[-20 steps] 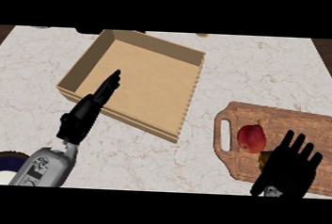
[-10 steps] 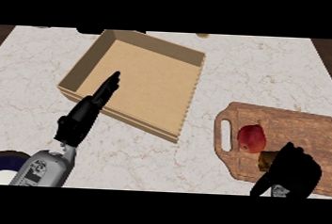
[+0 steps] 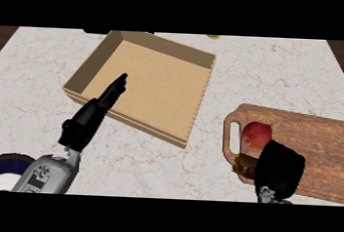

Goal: Pick the sweet potato from the cutting board and place it in the cardboard box

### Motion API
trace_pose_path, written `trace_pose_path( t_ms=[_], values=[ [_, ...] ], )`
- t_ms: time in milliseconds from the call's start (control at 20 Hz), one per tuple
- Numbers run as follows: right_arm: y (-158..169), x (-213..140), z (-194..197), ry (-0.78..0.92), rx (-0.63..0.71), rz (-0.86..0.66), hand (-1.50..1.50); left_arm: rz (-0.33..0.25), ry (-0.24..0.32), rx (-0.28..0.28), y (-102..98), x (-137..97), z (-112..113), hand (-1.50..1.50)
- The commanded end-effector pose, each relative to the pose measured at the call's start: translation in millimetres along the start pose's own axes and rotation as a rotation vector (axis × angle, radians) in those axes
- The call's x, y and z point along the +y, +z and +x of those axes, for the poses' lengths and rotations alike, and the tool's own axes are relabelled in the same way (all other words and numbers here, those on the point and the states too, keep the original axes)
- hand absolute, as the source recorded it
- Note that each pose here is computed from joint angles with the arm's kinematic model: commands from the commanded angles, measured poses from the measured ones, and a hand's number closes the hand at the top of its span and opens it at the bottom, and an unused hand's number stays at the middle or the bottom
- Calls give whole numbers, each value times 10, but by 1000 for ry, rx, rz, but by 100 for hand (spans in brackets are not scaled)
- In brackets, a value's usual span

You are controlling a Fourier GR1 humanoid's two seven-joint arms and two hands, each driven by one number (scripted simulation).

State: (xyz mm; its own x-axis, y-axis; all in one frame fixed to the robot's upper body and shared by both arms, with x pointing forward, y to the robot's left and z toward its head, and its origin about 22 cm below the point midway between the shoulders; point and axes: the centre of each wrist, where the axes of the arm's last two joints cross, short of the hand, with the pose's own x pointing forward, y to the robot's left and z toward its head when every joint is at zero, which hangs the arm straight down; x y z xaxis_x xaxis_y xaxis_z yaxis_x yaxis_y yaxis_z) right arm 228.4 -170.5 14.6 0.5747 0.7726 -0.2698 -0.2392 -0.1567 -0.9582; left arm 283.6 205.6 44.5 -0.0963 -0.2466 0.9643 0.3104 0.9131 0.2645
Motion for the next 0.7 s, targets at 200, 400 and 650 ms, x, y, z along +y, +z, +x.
trace_pose_path(
  t_ms=[200,400,650],
  values=[
    [813,-581,723,-220,-483,-108,150,-105,6,-57,-133,-212,149,0],
    [1000,-790,935,-279,-486,-220,150,-125,8,-47,-175,-311,111,0],
    [1217,-1147,1026,-387,-541,-323,150,-104,-3,-45,-208,-199,81,0]
  ],
)
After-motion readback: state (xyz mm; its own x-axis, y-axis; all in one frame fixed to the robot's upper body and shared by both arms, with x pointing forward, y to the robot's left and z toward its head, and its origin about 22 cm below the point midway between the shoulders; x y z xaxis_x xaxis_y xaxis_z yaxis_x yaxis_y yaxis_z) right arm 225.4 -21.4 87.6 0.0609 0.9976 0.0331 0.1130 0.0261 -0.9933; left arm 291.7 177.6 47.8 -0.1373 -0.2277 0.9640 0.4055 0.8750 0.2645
